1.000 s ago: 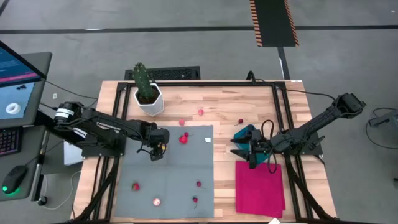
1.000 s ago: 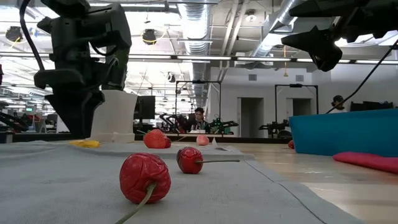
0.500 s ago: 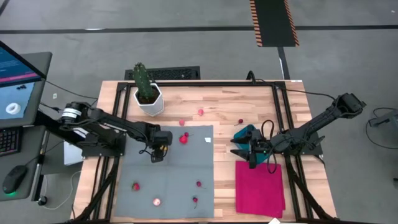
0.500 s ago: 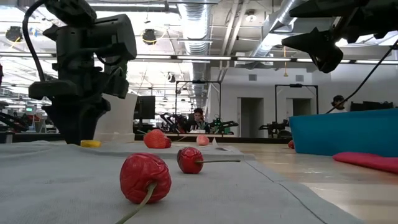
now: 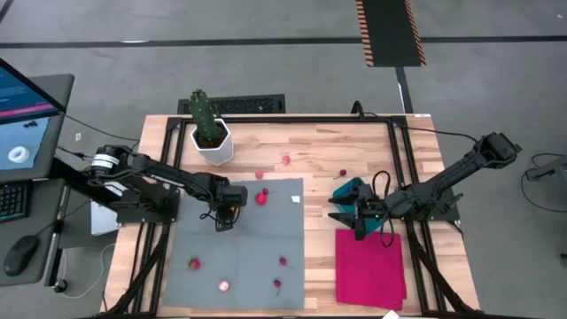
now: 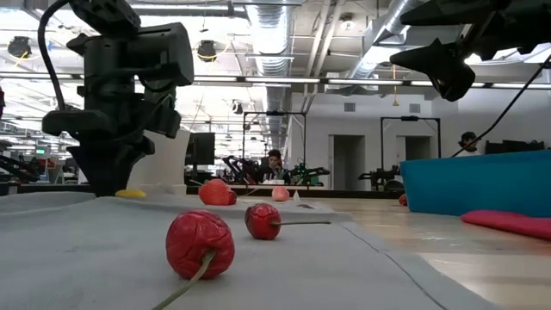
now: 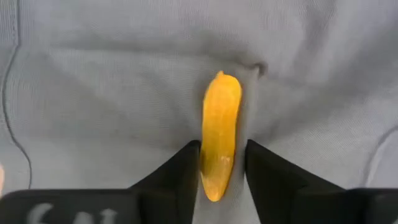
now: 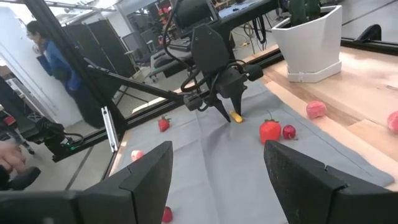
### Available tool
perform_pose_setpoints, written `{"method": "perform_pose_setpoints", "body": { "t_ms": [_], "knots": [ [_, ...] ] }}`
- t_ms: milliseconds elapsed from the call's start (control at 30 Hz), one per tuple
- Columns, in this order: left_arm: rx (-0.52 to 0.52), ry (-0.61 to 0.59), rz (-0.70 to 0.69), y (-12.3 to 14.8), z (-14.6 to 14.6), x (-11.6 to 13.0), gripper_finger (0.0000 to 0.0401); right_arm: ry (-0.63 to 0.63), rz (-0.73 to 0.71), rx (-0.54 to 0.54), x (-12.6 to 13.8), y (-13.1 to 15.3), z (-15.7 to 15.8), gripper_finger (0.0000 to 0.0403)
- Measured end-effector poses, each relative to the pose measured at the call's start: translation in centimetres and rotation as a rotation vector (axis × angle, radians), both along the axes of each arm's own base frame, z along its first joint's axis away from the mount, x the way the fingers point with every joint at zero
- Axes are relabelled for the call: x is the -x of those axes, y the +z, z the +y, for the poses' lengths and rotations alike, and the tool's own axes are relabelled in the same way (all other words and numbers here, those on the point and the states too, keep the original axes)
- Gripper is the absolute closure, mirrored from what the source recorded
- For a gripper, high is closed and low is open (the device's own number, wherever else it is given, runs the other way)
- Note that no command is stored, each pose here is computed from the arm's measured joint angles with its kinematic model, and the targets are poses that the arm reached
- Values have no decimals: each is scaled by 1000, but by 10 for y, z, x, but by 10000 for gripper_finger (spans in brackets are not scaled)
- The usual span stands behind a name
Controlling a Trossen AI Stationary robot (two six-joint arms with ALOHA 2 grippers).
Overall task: Pick and placing Produce into tupperware
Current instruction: Put the yellow corn into the blue bin
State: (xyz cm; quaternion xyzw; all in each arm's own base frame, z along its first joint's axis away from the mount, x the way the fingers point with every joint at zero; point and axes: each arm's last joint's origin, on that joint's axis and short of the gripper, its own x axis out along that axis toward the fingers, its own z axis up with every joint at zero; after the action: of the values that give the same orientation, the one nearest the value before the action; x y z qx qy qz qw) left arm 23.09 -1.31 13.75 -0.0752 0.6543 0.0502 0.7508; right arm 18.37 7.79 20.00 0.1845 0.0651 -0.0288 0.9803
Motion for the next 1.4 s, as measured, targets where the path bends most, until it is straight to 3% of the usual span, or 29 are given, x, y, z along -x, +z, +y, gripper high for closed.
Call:
{"method": "perform_pose_setpoints", "body": {
  "t_ms": [167,300,667,900,1200,1400],
  "knots": [
    [4,3,17,0,0,2,307,0,0,0,0,0,0,127],
    [9,35,21,0,0,2,301,0,0,0,0,0,0,127],
    [-78,68,68,0,3,7,173,0,0,0,0,0,0,127],
    [-234,106,107,0,7,12,103,0,0,0,0,0,0,127],
    [-144,158,67,3,-7,6,71,-3,28,-3,-5,-7,2,127],
    [-153,93,77,4,-17,9,62,-23,33,-26,-12,-15,2,127]
  ]
}}
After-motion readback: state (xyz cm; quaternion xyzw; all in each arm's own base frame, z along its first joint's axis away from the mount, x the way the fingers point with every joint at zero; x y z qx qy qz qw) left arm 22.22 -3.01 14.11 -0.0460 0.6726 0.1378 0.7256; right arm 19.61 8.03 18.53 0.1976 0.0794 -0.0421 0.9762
